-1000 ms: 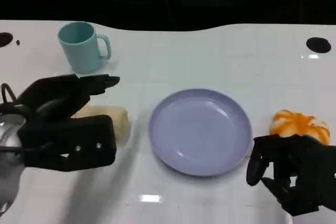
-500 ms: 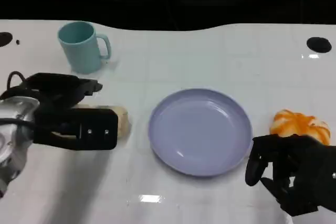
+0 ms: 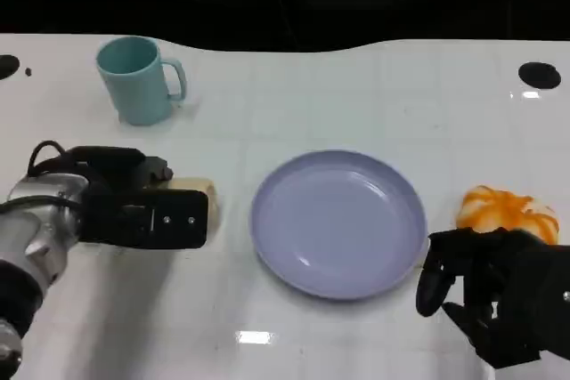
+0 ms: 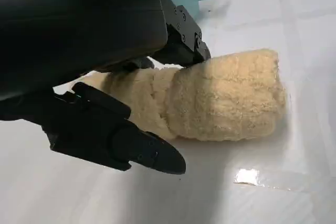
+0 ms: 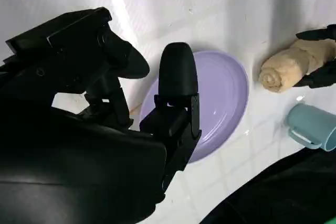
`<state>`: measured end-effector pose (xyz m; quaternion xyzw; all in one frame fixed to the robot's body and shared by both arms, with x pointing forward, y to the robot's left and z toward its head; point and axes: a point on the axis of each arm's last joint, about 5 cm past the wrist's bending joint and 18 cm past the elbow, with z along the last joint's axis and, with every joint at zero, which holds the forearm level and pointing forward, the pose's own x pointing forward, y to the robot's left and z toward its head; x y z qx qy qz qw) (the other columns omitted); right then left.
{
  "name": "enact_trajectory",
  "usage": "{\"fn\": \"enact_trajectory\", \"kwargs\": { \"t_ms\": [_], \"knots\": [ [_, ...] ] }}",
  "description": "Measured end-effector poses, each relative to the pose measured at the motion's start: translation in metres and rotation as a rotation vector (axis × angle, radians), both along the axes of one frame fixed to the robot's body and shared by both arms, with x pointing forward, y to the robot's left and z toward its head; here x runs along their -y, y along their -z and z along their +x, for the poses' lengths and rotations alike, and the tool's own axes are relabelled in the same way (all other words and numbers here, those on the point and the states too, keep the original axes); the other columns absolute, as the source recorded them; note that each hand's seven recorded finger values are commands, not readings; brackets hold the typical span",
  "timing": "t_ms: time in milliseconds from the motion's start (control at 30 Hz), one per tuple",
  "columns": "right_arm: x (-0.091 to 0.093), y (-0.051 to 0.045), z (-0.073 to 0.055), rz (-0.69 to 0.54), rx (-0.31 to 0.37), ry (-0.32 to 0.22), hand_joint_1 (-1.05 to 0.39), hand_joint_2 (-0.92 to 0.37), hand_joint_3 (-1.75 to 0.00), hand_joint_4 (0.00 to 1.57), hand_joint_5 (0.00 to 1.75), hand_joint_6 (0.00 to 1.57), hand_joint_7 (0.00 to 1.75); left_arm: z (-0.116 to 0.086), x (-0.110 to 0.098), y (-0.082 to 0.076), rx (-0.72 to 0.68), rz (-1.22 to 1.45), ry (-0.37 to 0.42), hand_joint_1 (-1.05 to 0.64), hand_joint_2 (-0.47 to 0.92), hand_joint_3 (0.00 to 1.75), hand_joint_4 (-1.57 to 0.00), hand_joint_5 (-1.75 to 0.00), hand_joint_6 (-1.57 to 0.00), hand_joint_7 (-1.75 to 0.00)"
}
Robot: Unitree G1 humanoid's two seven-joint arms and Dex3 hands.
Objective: Grasp the towel on the left side of the plate with the left hand and place it into the plate.
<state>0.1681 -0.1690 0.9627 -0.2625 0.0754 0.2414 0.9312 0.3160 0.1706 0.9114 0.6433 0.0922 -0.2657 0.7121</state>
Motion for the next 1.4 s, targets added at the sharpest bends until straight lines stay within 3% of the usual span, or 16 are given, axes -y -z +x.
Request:
{"fn": "enact_trajectory", "kwargs": {
  "t_ms": [167, 200, 267, 300, 333, 400, 433, 500, 767, 1033, 1167, 1300, 1367, 1400],
  "knots": [
    [0.0, -0.0005, -0.001, 0.003, 0.002, -0.001, -0.02, -0.59, -1.03, 0.72, 1.75, 0.69, 1.42, -0.004, 0.001, 0.017, 0.003, -0.044, -0.036, -0.28, 0.92, 0.15, -0.85, -0.23, -0.89, -0.17],
    [0.0, -0.0006, -0.001, 0.003, 0.002, -0.001, -0.02, -0.59, -1.03, 0.72, 1.75, 0.69, 1.42, -0.005, 0.001, 0.019, 0.026, -0.059, -0.046, -0.22, 0.92, 0.17, -0.81, -0.86, -1.0, -0.34],
    [0.0, -0.0008, -0.001, 0.004, 0.003, -0.001, -0.02, -0.59, -1.03, 0.72, 1.75, 0.69, 1.42, -0.007, 0.0, 0.023, 0.089, -0.077, -0.063, -0.19, 0.92, 0.14, -0.78, -1.47, -0.98, -0.69],
    [0.0, -0.0009, -0.001, 0.004, 0.004, -0.001, -0.02, -0.59, -1.03, 0.72, 1.75, 0.69, 1.42, -0.008, -0.001, 0.025, 0.126, -0.082, -0.07, -0.18, 0.91, 0.18, -0.88, -1.63, -0.85, -1.17],
    [0.0, -0.001, -0.001, 0.004, 0.004, 0.0, -0.02, -0.59, -1.03, 0.72, 1.75, 0.69, 1.42, -0.009, -0.002, 0.026, 0.162, -0.087, -0.075, -0.18, 0.91, 0.21, -0.92, -1.69, -0.79, -1.38],
    [0.001, -0.0013, -0.001, 0.003, 0.004, 0.003, -0.01, -0.59, -1.03, 0.72, 1.75, 0.69, 1.42, -0.011, -0.003, 0.03, 0.226, -0.096, -0.08, -0.2, 0.85, 0.39, -0.91, -1.73, -0.68, -1.65],
    [0.001, -0.0014, -0.001, 0.002, 0.003, 0.003, 0.0, -0.59, -1.03, 0.71, 1.75, 0.69, 1.42, -0.012, -0.003, 0.031, 0.248, -0.098, -0.084, -0.2, 0.81, 0.47, -0.9, -1.74, -0.64, -1.7],
    [0.002, -0.0018, -0.001, -0.001, 0.005, 0.002, -0.01, -0.59, -1.04, 0.71, 1.74, 0.69, 1.41, -0.013, -0.004, 0.033, 0.279, -0.103, -0.093, -0.2, 0.75, 0.6, -0.88, -1.75, -0.63, -1.65],
    [0.003, -0.0021, -0.001, -0.004, 0.007, 0.0, -0.01, -0.58, -1.05, 0.72, 1.75, 0.7, 1.42, -0.012, 0.007, 0.031, 0.348, -0.174, -0.101, -0.17, 0.66, 0.76, -0.88, -1.75, -0.61, -1.75],
    [0.003, -0.0022, -0.001, -0.005, 0.008, -0.001, -0.02, -0.59, -1.04, 0.71, 1.75, 0.69, 1.42, -0.013, 0.015, 0.022, 0.38, -0.318, -0.178, -0.18, 0.69, 0.68, -0.89, -1.75, -0.6, -1.75],
    [0.003, -0.0021, -0.001, -0.006, 0.008, -0.002, -0.01, -0.59, -1.03, 0.71, 1.75, 0.69, 1.41, -0.012, 0.025, 0.007, 0.414, -0.362, -0.132, -0.2, 0.67, 0.67, -0.87, -1.75, -0.6, -1.75],
    [0.003, -0.0021, -0.001, -0.009, 0.008, -0.002, -0.01, -0.59, -1.04, 0.72, 1.75, 0.69, 1.41, -0.012, 0.036, -0.008, 0.455, -0.401, -0.058, -0.24, 0.59, 0.78, -0.88, -1.75, -0.6, -1.75],
    [0.003, -0.0021, -0.001, -0.009, 0.008, -0.002, -0.01, -0.59, -1.04, 0.72, 1.75, 0.7, 1.41, -0.013, 0.04, -0.013, 0.47, -0.417, -0.029, -0.23, 0.56, 0.79, -0.89, -1.75, -0.6, -1.67],
    [0.003, -0.0021, -0.001, -0.009, 0.008, -0.002, -0.01, -0.59, -1.04, 0.72, 1.75, 0.7, 1.41, -0.014, 0.043, -0.014, 0.476, -0.425, -0.016, -0.24, 0.58, 0.75, -0.89, -1.75, -0.74, -1.32]
  ]
}}
